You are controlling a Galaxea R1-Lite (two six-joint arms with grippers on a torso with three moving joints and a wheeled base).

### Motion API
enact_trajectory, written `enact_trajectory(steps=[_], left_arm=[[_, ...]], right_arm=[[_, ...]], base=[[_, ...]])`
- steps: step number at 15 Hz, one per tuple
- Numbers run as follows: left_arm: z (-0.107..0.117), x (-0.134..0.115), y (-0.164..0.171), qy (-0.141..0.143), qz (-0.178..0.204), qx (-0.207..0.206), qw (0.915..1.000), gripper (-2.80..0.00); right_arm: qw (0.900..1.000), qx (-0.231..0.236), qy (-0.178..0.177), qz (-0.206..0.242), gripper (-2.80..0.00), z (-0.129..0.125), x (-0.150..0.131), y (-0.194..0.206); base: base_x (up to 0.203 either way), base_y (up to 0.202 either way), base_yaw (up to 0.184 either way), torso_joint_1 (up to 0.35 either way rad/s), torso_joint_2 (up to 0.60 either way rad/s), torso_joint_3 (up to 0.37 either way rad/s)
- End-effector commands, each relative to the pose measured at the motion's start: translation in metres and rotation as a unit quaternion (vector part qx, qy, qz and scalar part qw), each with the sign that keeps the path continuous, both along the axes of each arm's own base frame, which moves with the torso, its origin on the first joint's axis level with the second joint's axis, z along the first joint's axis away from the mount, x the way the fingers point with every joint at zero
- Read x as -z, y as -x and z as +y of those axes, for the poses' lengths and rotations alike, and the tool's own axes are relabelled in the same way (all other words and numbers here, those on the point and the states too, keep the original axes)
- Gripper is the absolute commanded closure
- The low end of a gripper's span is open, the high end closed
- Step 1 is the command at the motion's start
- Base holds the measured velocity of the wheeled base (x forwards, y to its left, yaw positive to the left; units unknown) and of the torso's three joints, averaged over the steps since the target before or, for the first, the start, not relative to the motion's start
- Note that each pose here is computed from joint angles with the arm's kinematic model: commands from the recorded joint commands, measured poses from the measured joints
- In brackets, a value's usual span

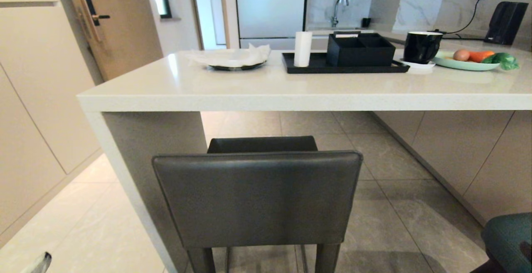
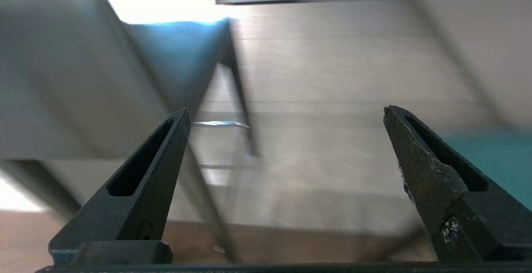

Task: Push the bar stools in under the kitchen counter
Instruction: Pull the gray chair out from under the dining table

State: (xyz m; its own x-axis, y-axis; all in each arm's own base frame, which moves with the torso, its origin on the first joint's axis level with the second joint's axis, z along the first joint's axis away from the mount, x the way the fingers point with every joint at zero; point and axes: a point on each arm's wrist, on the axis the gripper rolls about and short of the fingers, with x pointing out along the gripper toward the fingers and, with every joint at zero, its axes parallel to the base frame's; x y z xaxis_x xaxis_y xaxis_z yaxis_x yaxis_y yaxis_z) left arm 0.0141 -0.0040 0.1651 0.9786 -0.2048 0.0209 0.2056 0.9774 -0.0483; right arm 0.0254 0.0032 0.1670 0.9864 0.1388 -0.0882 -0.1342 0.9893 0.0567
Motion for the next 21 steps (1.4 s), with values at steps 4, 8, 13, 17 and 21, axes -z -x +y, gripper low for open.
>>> enact_trajectory(steps=[4,8,13,17,21], left_arm=[[-0.019,-0.019,-0.063,0.029,0.064,0.204,0.9764,-2.80],[-0.011,-0.008,-0.088,0.036,0.054,0.339,0.9386,-2.80],[0.045,0.009,-0.115,0.049,0.052,0.383,0.9211,-2.80],[0.044,0.024,-0.147,0.049,0.060,0.437,0.8963,-2.80],[0.043,0.045,-0.188,0.026,0.048,0.433,0.8997,-2.80]], right_arm=[[0.978,-0.198,-0.041,0.050,-2.80,0.010,-0.013,-0.084],[0.942,-0.325,-0.057,0.060,-2.80,0.014,-0.010,-0.102],[0.887,-0.451,-0.076,0.064,-2.80,0.019,0.000,-0.113],[0.880,-0.460,-0.082,0.082,-2.80,0.025,0.012,-0.146],[0.884,-0.457,-0.074,0.072,-2.80,0.032,0.025,-0.179]], base=[[0.000,0.000,0.000,0.000,0.00,0.000],[0.000,0.000,0.000,0.000,0.00,0.000],[0.000,0.000,0.000,0.000,0.00,0.000],[0.000,0.000,0.000,0.000,0.00,0.000],[0.000,0.000,0.000,0.000,0.00,0.000]])
